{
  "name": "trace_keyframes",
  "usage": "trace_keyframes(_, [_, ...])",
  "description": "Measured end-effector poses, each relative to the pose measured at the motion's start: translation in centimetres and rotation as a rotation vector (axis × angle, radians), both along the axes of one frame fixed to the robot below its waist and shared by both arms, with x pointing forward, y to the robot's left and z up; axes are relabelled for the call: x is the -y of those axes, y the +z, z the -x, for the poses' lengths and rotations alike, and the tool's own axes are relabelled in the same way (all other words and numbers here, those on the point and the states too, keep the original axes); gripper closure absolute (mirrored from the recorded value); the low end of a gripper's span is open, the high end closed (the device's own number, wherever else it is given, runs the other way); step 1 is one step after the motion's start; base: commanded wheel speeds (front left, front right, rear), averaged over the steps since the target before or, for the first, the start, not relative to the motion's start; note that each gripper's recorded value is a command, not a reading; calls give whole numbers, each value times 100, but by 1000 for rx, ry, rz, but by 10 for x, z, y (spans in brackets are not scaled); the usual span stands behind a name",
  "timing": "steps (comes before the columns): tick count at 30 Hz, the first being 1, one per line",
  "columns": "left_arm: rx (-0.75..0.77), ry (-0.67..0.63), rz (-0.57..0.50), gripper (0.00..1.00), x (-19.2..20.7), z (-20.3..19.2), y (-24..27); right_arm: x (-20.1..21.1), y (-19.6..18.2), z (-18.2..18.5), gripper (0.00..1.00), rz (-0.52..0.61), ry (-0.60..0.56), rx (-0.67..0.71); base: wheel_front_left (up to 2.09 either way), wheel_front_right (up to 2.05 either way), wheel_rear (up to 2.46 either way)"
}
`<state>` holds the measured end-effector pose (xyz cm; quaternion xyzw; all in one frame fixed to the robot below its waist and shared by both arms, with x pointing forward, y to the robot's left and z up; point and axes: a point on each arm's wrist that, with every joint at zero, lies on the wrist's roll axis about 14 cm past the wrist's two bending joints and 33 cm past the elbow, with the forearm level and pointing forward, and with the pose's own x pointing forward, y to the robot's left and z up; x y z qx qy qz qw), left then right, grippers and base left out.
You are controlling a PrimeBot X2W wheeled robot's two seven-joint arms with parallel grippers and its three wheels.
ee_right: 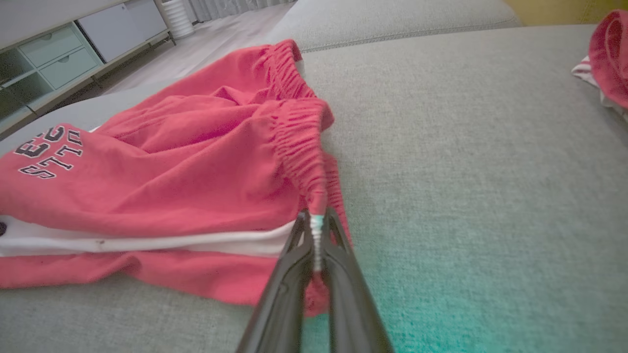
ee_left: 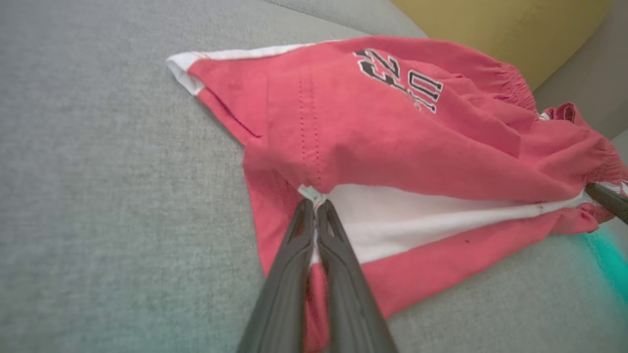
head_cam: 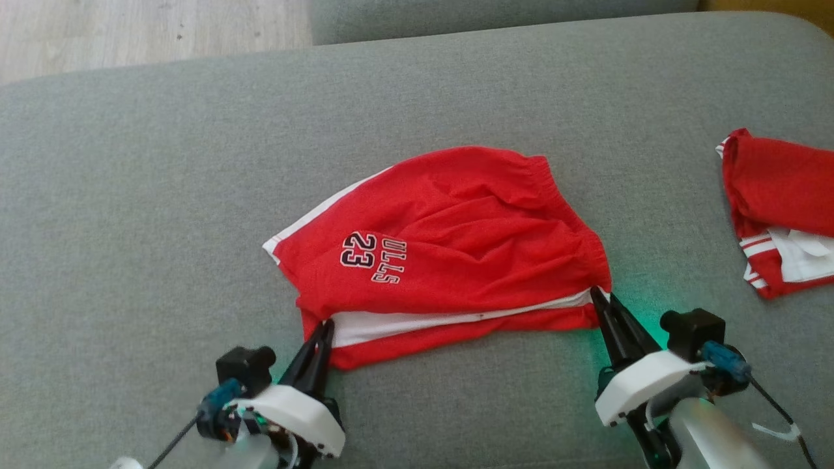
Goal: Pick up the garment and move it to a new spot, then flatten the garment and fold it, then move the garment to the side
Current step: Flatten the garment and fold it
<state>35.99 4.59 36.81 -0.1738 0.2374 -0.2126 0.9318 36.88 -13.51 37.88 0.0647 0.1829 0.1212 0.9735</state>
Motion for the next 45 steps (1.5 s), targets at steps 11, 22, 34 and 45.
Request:
trace_keyframes(11, [288, 33, 23, 100, -14, -34, 82, -9, 60, -22, 100, -80, -18, 186, 0, 0, 0])
trace_keyframes(22, [665, 35, -56, 100, -53, -43, 199, -18, 194, -41, 100, -223, 27, 537, 0, 0, 0])
trace_keyframes(34, [726, 28, -170, 100, -73, -101, 246, -36, 261, -93, 100, -220, 144, 638, 0, 0, 0])
trace_keyframes(45, [994, 172, -212, 100, -74, -196, 331, -47, 309, -201, 100, -106, 137, 785, 0, 0, 0])
